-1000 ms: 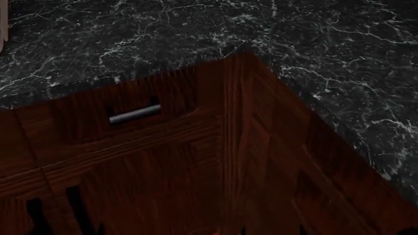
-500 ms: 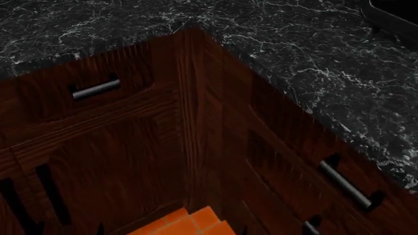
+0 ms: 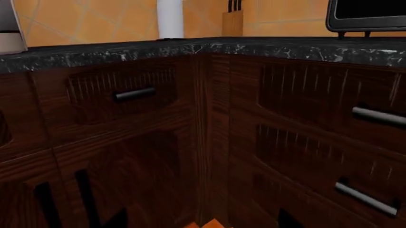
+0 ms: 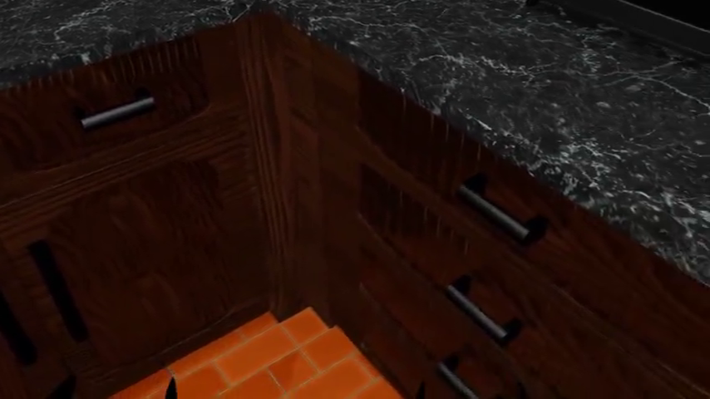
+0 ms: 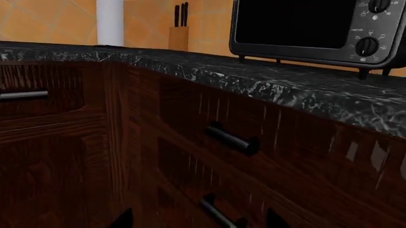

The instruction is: Navigate to the shelves.

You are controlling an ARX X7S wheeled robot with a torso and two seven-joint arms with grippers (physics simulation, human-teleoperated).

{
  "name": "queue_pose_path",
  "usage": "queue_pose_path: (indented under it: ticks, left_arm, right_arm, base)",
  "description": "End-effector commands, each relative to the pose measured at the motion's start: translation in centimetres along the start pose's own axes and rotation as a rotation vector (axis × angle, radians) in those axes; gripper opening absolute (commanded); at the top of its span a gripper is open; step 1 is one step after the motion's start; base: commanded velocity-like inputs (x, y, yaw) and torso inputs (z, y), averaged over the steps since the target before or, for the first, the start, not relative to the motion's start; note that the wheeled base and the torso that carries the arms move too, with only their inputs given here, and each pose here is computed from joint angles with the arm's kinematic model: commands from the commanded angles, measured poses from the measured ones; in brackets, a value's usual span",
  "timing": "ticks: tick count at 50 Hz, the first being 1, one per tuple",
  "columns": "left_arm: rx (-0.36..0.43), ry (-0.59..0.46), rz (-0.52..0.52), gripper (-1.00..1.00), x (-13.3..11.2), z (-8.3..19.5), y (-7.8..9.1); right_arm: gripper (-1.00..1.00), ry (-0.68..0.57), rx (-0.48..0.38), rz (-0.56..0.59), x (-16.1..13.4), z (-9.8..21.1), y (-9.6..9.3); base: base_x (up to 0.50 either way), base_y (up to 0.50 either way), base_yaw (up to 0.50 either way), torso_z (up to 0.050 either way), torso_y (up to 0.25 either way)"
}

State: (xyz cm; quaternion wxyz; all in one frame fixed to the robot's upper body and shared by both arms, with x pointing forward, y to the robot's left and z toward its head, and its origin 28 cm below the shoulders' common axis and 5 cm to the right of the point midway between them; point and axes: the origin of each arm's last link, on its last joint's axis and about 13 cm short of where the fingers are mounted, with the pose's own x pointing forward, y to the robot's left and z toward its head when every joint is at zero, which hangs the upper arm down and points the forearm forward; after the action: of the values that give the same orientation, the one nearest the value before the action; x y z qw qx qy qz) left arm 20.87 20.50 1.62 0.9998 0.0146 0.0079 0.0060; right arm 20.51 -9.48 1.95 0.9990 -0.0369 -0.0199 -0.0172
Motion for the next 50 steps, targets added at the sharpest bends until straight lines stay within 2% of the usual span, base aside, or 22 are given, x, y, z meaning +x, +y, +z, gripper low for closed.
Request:
queue_pose_path:
  ticks: [1,26,50]
  left_arm:
    - [0.0,0.001,0.0,1.0,0.02,0.0,0.0]
    - [0.0,-0.001,0.0,1.0,-0.04,0.04,0.08]
    - [0.001,0.0,0.001,1.0,0.0,-0.02,0.11]
  right_arm:
    - [1.0,0.002,0.006,-0.004,0.05,0.0,-0.02]
    - [1.0,0.001,0.032,0.0,-0.03,0.13,-0.09]
    - [1.0,0.014,0.044,-0.004,0.03,0.09,-0.15]
  base:
    - [-0.36,0.3,-0.29,0.0,0.0]
    - [-0.32,0.29,-0.37,0.0,0.0]
    - [-0.1,0.12,-0.5,0.0,0.0]
